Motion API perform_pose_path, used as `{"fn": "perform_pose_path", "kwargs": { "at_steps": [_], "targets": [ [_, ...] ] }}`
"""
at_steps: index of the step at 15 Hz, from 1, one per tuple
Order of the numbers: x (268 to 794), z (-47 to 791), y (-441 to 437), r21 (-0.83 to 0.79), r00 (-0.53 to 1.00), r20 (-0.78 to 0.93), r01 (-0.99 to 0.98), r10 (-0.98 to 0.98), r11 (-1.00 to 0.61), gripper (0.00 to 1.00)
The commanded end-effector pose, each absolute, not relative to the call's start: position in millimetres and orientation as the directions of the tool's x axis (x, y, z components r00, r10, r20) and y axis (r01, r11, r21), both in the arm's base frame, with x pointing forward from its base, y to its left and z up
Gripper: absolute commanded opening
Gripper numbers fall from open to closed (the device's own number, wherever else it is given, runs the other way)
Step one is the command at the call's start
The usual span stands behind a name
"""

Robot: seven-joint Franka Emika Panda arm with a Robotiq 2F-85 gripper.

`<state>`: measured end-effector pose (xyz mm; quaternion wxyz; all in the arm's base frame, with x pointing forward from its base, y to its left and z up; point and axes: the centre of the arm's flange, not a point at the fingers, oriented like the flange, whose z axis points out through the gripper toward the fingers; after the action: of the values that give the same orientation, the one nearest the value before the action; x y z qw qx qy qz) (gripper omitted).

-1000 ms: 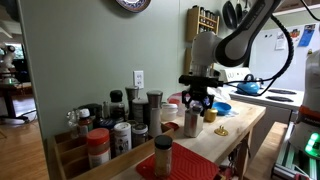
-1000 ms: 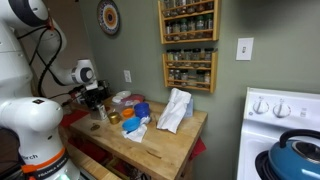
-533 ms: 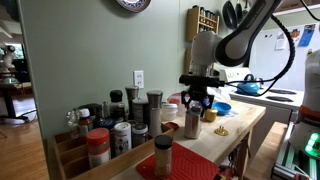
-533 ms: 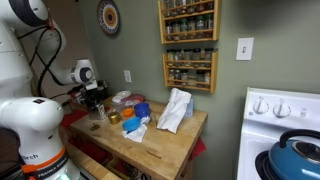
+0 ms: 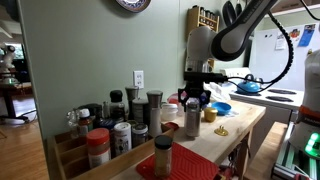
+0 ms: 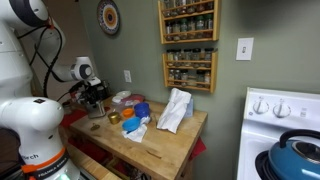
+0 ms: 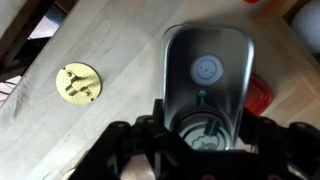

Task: Twist the tin on the table

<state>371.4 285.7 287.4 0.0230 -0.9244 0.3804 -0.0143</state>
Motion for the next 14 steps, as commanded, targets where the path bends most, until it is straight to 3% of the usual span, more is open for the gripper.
{"fn": "perform_pose_path", "kwargs": {
  "at_steps": [1, 9, 14],
  "targets": [
    [382.3, 300.0, 293.9, -0.016, 0.837, -0.009, -0.548, -0.548, -0.836, 0.41],
    [394.2, 296.0, 299.3, 0.049, 0.987, -0.062, -0.144, -0.147, -0.988, 0.41],
    [397.3, 286.5, 290.3, 0.010, 0.998, -0.058, -0.034, -0.035, -0.999, 0.41]
  ]
}}
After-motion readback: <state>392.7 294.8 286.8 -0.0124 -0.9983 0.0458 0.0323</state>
